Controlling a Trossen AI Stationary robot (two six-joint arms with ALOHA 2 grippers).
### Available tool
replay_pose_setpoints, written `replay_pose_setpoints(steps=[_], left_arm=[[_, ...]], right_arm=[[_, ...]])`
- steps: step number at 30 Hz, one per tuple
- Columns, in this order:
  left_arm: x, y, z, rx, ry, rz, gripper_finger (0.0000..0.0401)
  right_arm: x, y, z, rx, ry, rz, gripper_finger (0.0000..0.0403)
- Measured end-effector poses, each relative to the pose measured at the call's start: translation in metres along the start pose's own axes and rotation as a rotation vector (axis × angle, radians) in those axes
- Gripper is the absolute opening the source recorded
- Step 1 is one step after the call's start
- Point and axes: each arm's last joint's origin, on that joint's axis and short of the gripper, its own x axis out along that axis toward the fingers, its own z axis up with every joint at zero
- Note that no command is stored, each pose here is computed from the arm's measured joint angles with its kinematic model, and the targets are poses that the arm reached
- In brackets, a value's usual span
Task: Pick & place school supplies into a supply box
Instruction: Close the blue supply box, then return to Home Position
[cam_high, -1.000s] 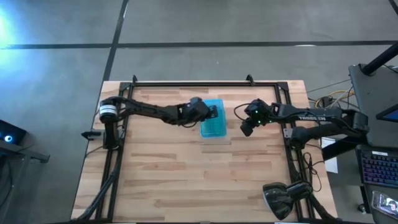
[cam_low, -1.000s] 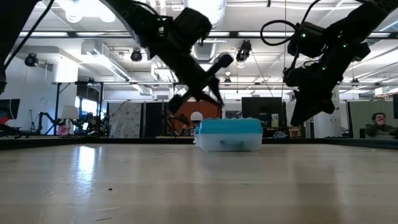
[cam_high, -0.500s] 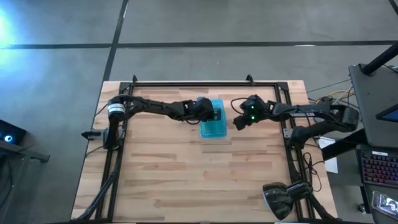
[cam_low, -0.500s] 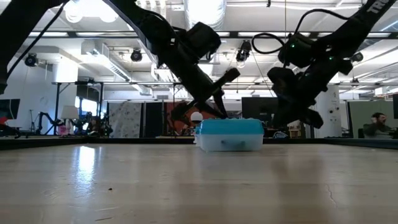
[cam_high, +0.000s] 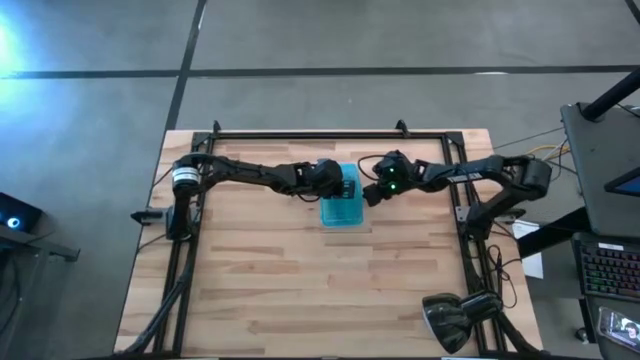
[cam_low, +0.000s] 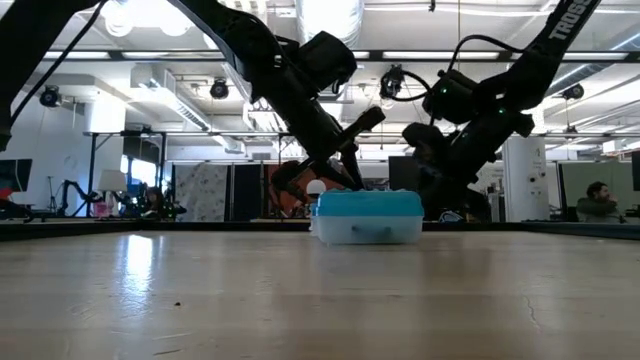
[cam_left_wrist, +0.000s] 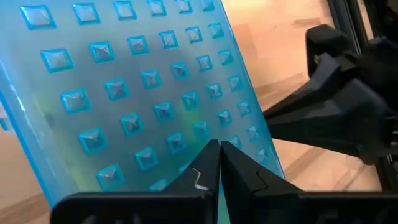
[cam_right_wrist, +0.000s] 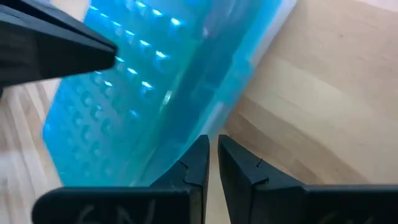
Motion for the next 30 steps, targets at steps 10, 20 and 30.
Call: replay_pose_setpoints(steps=[10,20,30], left_arm=[[0.000,0.000,0.000,0.001,0.002,0.003,0.0000],[-0.016,-0.004,0.004,0.058,-0.016,0.008,0.0000],[-0.092,-0.032,0.028,0.101,-0.148,-0.147,0.0000]], right_arm=[[0.012,-0.004,0.001,0.002,0.011,0.001,0.0028],[-0.019,0.004,0.000,-0.073,-0.031,-0.089,0.0028],[-0.109,0.039,0.000,-0.378,-0.318,0.028,0.0028]])
